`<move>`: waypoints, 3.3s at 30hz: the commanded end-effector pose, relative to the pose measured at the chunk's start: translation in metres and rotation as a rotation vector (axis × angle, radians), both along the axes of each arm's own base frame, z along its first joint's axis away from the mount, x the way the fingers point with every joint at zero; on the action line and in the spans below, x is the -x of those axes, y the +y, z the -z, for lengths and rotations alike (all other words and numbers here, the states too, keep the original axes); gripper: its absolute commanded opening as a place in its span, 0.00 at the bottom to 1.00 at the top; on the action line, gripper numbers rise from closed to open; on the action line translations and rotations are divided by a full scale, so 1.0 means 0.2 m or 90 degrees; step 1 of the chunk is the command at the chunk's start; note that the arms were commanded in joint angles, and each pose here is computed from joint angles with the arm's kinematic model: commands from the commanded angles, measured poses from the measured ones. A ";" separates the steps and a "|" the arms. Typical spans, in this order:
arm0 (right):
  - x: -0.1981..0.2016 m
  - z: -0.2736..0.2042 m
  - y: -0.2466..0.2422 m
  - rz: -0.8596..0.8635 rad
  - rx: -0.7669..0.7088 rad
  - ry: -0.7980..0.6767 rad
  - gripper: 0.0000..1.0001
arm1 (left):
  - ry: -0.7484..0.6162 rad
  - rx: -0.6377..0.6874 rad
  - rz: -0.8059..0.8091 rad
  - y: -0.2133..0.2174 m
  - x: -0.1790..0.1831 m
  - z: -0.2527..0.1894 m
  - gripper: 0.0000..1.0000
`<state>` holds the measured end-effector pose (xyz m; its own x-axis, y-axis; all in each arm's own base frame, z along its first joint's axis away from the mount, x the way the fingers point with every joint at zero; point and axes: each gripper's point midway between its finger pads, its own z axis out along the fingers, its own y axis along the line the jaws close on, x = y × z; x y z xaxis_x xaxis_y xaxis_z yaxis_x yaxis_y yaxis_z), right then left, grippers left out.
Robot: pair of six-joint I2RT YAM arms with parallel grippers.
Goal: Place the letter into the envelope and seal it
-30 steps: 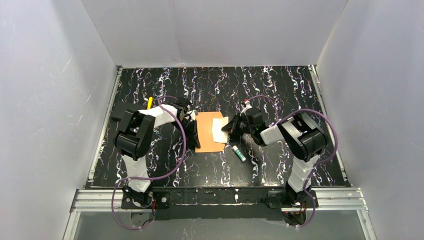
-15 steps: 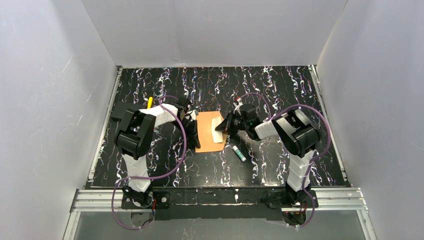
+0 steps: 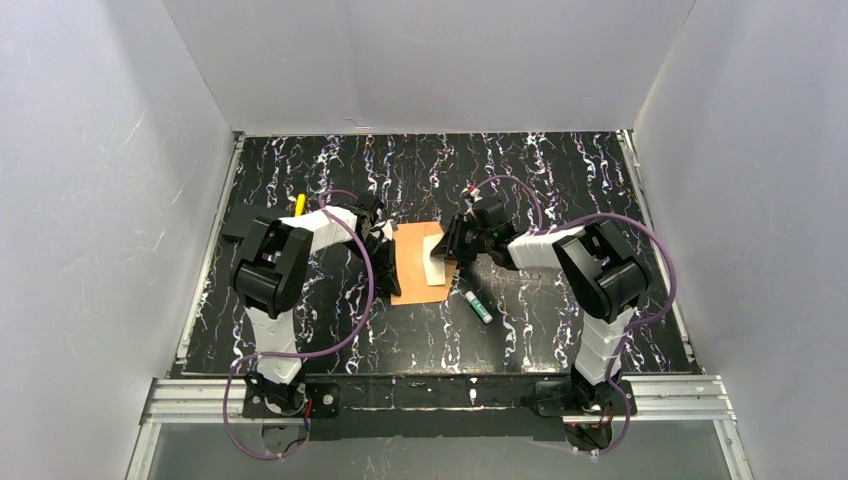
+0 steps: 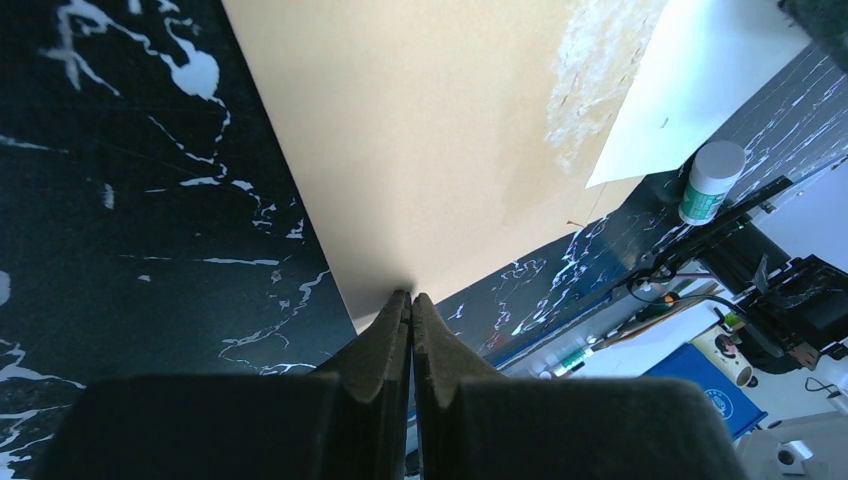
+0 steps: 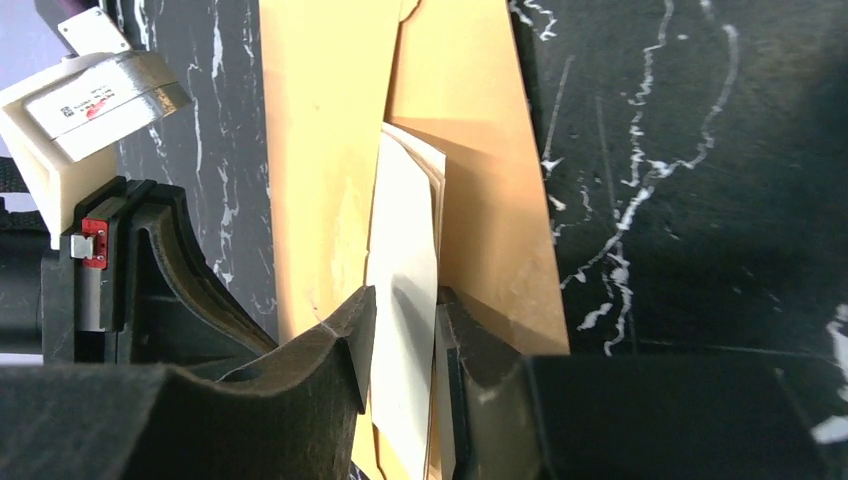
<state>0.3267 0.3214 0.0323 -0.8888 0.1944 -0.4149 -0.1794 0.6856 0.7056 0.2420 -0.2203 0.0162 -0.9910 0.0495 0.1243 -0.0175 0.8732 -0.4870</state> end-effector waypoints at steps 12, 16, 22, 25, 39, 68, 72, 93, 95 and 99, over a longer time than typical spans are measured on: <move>0.06 -0.07 0.08 -0.077 -0.115 0.015 0.08 | -0.009 -0.043 0.000 0.04 -0.03 0.09 0.00; 0.07 -0.03 0.07 -0.062 -0.116 0.027 0.06 | -0.021 -0.034 -0.001 0.02 -0.06 0.06 0.00; 0.05 0.02 0.01 -0.036 -0.058 0.034 0.20 | -0.037 -0.024 -0.003 0.01 -0.10 0.01 0.00; 0.04 0.02 0.01 -0.036 -0.050 0.032 0.22 | -0.046 -0.018 0.000 0.01 -0.11 -0.04 0.08; 0.02 0.10 -0.02 -0.038 0.004 0.046 0.06 | -0.145 -0.160 -0.078 0.21 -0.33 -0.26 0.50; 0.01 0.06 0.14 -0.058 -0.052 0.089 0.07 | -0.027 -0.127 -0.077 0.08 -0.35 0.01 0.19; 0.01 0.06 0.20 -0.067 -0.053 0.093 0.07 | -0.031 -0.128 -0.062 0.09 -0.35 0.02 0.19; -0.11 0.00 0.08 -0.041 -0.024 0.053 0.28 | -0.021 -0.154 -0.048 0.13 -0.32 0.06 0.18; -0.12 -0.01 0.09 -0.054 -0.024 0.049 0.26 | -0.016 -0.151 -0.046 0.13 -0.32 0.07 0.18; -0.13 -0.03 0.09 -0.058 -0.015 0.045 0.29 | -0.017 -0.097 -0.050 0.07 -0.34 0.04 0.22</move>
